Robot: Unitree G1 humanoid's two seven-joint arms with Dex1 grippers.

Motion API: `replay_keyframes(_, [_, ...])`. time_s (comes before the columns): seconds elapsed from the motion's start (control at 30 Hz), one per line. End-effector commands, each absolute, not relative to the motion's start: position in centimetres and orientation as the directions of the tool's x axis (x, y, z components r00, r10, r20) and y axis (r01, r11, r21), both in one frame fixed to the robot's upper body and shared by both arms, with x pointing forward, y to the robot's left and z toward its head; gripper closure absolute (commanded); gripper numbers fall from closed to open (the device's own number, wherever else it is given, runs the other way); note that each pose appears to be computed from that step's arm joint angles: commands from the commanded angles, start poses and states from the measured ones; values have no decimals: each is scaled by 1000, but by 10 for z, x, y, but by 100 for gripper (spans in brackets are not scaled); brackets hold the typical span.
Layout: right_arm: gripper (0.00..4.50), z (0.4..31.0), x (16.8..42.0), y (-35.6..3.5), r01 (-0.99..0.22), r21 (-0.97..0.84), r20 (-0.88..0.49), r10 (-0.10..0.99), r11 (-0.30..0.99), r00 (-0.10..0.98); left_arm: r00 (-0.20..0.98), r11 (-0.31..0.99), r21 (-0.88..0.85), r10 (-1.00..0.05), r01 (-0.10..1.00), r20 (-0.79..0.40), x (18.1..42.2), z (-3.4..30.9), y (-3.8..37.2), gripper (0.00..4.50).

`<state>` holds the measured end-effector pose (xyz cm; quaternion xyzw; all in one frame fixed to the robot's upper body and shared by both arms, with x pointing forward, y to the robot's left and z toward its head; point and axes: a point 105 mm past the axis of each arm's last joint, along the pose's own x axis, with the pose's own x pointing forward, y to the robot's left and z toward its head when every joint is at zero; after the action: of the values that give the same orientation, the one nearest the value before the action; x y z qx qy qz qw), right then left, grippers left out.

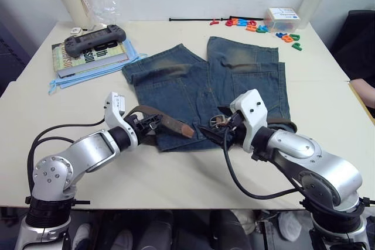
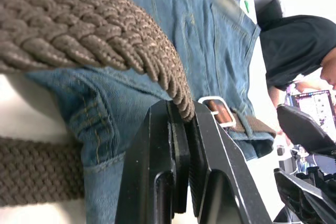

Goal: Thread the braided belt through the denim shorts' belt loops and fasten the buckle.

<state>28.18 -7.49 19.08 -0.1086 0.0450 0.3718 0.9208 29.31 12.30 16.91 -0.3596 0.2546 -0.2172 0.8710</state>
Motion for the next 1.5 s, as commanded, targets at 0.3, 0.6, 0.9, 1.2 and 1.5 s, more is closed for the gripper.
replay_keyframes(0.3, [4, 199, 276, -72, -688, -181, -119, 679, 702, 724, 800, 664, -737, -507, 125, -321, 295, 174, 116, 450])
replay_keyframes(0.6, [4, 197, 276, -70, -690, -174, -117, 681, 703, 723, 819, 700, -692, -494, 175, -293, 301, 194, 117, 450])
replay_keyframes(0.9, [4, 201, 275, -66, -694, -159, -103, 687, 702, 719, 806, 709, -650, -538, 274, -247, 296, 208, 109, 450])
replay_keyframes(1.2, [4, 197, 272, -63, -686, -131, -100, 679, 715, 727, 806, 733, -636, -517, 243, -289, 297, 204, 104, 450])
replay_keyframes(1.5, [4, 196, 272, -62, -676, -116, -93, 670, 728, 737, 811, 792, -561, -482, 242, -332, 301, 206, 109, 450])
